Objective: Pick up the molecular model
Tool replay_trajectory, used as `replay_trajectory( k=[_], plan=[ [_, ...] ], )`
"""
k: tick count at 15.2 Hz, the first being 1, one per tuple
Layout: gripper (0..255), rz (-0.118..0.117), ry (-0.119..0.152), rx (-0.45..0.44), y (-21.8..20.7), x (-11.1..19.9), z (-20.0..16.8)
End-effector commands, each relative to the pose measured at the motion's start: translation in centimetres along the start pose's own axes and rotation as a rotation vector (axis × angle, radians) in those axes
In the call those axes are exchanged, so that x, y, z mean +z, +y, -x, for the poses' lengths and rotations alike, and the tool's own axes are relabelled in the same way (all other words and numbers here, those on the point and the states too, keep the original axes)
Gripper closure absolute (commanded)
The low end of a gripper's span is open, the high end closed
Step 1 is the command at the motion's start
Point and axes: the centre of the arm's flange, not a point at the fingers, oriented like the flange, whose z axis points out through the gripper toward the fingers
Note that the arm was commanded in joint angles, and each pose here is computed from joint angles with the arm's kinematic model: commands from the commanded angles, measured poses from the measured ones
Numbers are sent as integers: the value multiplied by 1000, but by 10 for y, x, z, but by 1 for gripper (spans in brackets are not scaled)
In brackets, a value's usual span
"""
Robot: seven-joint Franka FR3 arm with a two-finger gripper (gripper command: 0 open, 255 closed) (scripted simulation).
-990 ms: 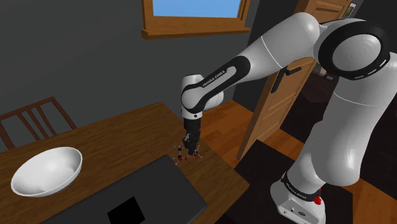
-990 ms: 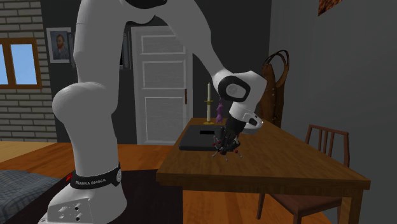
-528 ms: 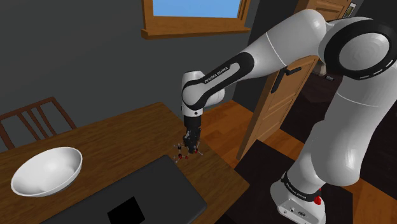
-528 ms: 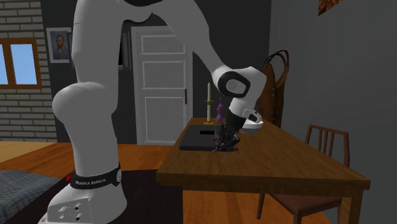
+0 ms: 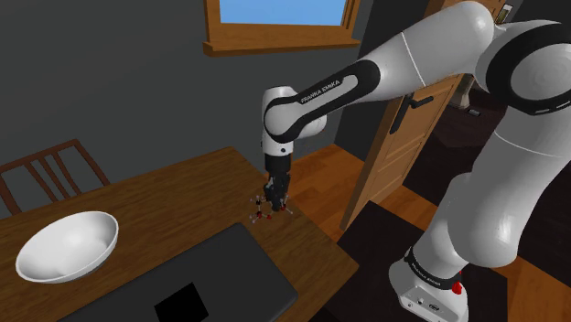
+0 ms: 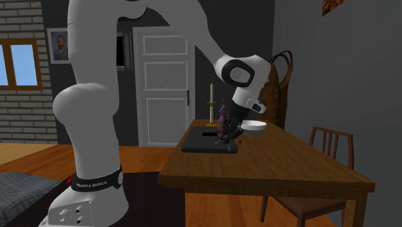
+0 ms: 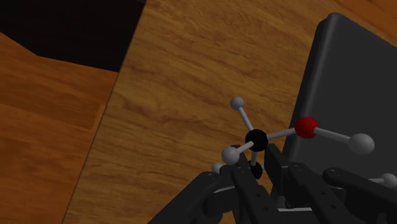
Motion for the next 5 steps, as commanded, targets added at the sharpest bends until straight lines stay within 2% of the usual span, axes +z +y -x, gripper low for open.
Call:
replay_trajectory(
  k=[1, 5],
  plan=[
    [255, 0, 0, 0, -3, -10, 3],
    [255, 0, 0, 0, -7, -20, 6]
  ],
)
